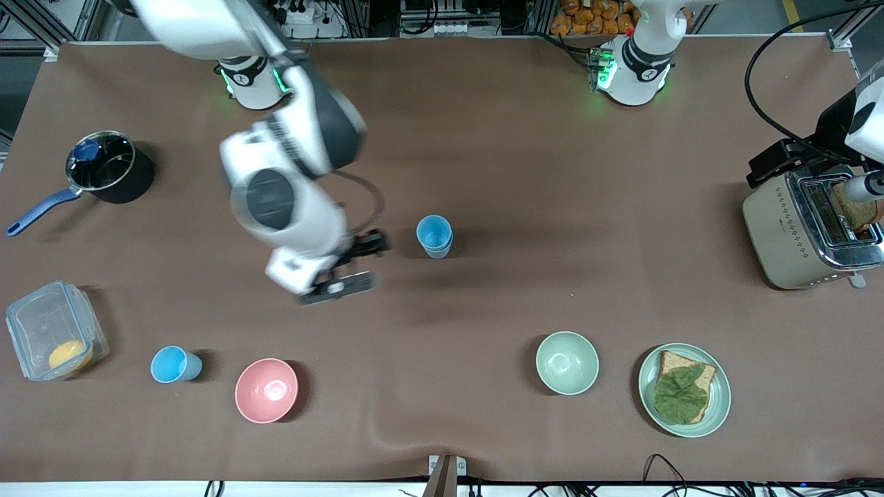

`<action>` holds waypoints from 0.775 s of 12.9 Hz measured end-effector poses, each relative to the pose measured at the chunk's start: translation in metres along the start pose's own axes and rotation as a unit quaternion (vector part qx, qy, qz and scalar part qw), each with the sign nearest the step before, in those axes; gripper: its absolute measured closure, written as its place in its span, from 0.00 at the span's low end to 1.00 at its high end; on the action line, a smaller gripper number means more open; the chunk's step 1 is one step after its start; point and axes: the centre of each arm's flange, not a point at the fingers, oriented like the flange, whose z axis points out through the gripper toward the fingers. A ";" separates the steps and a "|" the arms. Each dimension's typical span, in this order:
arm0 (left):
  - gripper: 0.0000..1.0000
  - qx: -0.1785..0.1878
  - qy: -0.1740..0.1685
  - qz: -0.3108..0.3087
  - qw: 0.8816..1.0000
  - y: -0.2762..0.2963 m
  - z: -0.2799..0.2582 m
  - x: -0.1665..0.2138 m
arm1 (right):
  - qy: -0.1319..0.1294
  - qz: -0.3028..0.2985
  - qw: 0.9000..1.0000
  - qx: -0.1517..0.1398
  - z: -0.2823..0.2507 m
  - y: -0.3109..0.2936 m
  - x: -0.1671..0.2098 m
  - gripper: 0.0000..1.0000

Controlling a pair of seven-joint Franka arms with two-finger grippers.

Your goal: Stack blue cups with both arms

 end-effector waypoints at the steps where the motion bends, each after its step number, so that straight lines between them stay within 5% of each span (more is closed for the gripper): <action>1: 0.00 0.000 -0.001 0.000 1.000 0.000 0.000 0.000 | 0.001 -0.005 1.000 0.003 -0.013 0.046 0.000 0.00; 5: 0.00 0.001 -0.005 0.000 1.000 0.000 0.003 -0.001 | 0.017 0.022 1.000 0.009 -0.060 0.184 -0.038 0.00; 8: 0.00 0.002 -0.006 0.000 1.000 0.000 0.004 -0.001 | 0.032 0.055 0.998 0.007 -0.098 0.218 -0.094 0.00; 10: 0.00 0.002 -0.007 0.001 1.000 0.000 0.004 -0.002 | 0.014 0.068 0.998 -0.008 -0.121 0.222 -0.134 0.00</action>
